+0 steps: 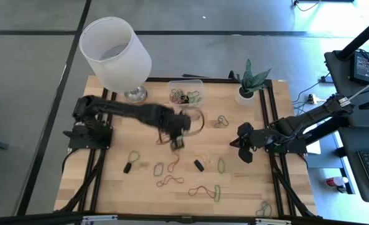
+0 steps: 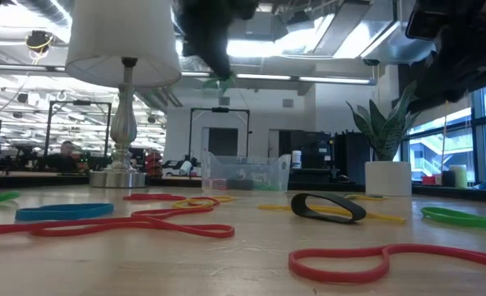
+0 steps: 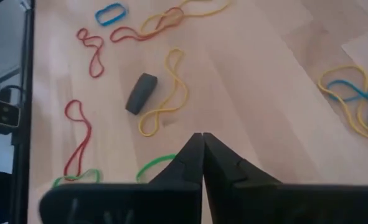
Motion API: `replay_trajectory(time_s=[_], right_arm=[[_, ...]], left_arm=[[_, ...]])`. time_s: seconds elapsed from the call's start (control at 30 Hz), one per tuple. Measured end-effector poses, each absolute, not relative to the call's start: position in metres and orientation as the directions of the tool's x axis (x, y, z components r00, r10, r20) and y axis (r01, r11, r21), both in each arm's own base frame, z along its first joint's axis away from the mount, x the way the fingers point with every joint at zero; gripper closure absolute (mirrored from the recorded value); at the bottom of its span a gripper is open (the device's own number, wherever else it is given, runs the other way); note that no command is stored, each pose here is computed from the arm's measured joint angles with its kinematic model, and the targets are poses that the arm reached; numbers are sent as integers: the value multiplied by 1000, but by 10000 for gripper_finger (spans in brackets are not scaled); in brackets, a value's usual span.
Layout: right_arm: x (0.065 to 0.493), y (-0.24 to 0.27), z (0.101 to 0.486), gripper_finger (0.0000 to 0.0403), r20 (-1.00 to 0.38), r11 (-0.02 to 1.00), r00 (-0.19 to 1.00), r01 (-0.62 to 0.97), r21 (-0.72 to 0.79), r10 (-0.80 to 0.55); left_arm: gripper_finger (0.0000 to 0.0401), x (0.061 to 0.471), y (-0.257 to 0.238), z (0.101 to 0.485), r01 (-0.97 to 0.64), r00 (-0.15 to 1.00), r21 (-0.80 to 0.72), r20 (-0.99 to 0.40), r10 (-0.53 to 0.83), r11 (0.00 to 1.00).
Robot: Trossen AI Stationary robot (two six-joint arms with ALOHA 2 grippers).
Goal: Pick and place rubber bands into bin
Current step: Put the green rubber band into the transparent bin
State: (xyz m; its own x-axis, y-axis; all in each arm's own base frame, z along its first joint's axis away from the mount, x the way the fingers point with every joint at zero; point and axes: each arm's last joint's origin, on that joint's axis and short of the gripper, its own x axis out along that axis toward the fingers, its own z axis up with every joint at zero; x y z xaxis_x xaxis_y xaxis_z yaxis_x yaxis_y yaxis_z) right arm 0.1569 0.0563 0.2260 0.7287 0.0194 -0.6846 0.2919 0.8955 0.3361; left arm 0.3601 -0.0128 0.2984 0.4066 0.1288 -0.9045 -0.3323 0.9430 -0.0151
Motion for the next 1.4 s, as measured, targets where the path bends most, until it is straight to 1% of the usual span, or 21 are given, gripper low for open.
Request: replay_trajectory(time_s=[0.1, 0.17, 0.27, 0.37, 0.47, 0.6, 0.73, 0.87, 1.0, 1.1, 1.17, 1.3, 1.4], right_arm=[[157, 52, 225, 396, -694, 872, 720, 341, 352, -1], [158, 49, 225, 396, -692, 851, 722, 376, 366, -22], [160, 44, 226, 396, -684, 822, 726, 429, 374, -67], [161, 39, 226, 396, -675, 782, 728, 486, 389, -116], [162, 35, 226, 396, -669, 735, 728, 535, 416, -151], [163, 31, 227, 396, -665, 672, 727, 578, 463, -168], [165, 30, 227, 396, -656, 625, 734, 598, 502, -175], [168, 30, 227, 396, -643, 608, 738, 611, 507, -205], [169, 30, 226, 396, -643, 606, 736, 614, 506, -209], [171, 30, 226, 396, -640, 604, 737, 617, 504, -220], [171, 30, 225, 396, -641, 607, 735, 618, 500, -222], [171, 29, 224, 396, -640, 606, 727, 632, 483, -248], [171, 29, 224, 396, -640, 609, 725, 634, 477, -253]], left_arm=[[398, 362, 26, 310, -349, 428, 15, -887, 173, 937], [398, 365, 52, 317, -349, 465, 18, -864, 190, 937], [398, 368, 88, 315, -331, 506, 15, -841, 191, 944], [398, 374, 120, 313, -364, 558, 37, -792, 250, 931], [398, 381, 150, 303, -420, 579, 53, -753, 312, 906], [398, 393, 177, 287, -426, 624, 61, -703, 342, 903], [398, 403, 196, 258, -449, 602, 64, -715, 355, 891], [398, 406, 209, 230, -440, 541, 100, -764, 353, 892], [398, 397, 214, 213, -457, 375, 229, -827, 420, 859], [398, 390, 215, 209, -443, 244, 358, -834, 495, 822], [398, 386, 216, 207, -430, 182, 420, -827, 532, 799], [397, 382, 217, 206, -449, 146, 428, -831, 536, 785], [388, 381, 216, 205, -438, 132, 425, -841, 524, 792]])
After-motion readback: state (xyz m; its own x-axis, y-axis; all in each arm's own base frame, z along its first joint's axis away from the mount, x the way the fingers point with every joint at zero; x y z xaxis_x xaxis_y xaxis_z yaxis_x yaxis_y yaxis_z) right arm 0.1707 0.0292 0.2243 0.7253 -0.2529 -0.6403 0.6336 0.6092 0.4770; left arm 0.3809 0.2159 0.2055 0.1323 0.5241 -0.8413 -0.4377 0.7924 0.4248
